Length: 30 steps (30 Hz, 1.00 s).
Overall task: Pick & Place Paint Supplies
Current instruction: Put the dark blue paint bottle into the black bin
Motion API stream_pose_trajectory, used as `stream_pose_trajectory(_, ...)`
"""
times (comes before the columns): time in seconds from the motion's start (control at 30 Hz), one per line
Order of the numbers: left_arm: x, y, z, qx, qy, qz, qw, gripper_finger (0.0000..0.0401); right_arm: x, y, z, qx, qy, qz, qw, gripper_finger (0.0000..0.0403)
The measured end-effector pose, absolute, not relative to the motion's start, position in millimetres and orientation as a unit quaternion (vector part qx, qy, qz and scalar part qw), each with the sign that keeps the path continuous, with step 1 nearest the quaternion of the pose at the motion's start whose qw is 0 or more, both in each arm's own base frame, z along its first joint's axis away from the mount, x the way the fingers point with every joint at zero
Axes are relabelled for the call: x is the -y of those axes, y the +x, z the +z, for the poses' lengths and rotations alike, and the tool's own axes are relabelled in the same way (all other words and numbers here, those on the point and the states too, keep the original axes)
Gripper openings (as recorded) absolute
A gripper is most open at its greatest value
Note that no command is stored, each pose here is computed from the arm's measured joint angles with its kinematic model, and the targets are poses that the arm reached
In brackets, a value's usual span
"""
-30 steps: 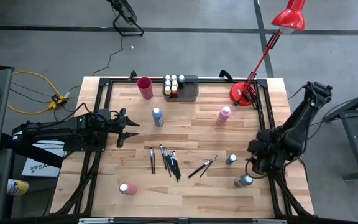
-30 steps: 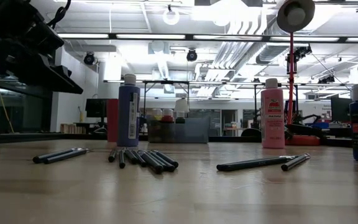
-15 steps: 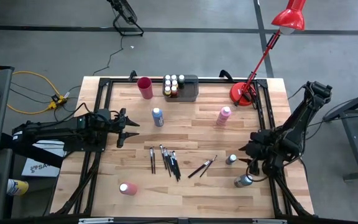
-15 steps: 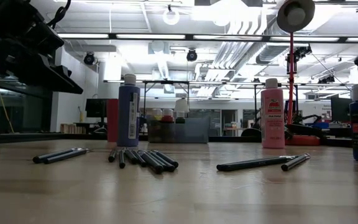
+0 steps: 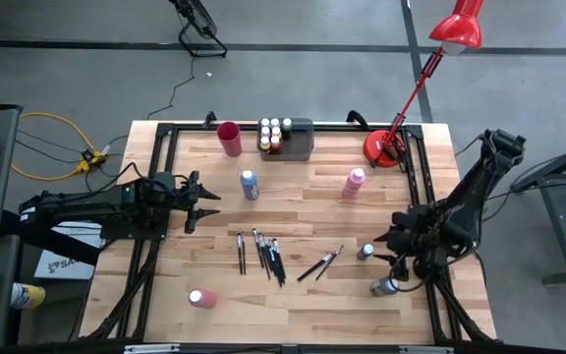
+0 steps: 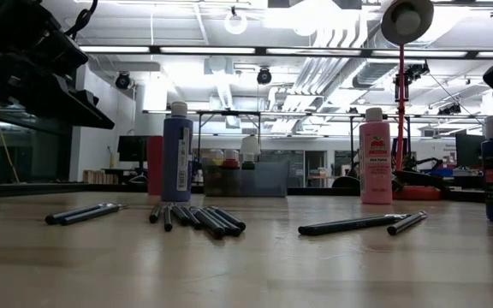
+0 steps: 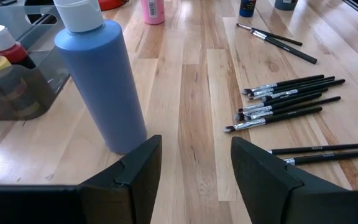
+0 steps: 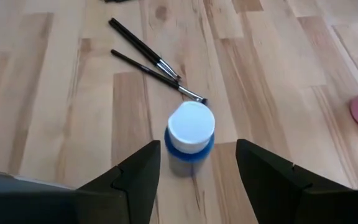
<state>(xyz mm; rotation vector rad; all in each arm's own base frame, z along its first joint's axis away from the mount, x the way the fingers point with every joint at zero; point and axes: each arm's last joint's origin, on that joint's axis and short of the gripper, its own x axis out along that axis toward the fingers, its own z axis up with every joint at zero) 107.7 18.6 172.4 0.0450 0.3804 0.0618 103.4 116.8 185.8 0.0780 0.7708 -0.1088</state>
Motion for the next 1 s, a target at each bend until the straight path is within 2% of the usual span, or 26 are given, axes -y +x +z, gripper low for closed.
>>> stream_pose_trajectory(0.63,-18.6,107.7,172.4,-0.189,0.022,0.031,0.981,0.0186,-120.3,117.8,179.0,-0.376,0.022,-0.065,0.924,0.0204)
stream_pose_trajectory(1.0,-18.6,107.7,172.4,-0.189,0.022,0.031,0.981,0.0186,-112.7,131.3,179.4,-0.406,0.018,-0.038,0.913,0.0203)
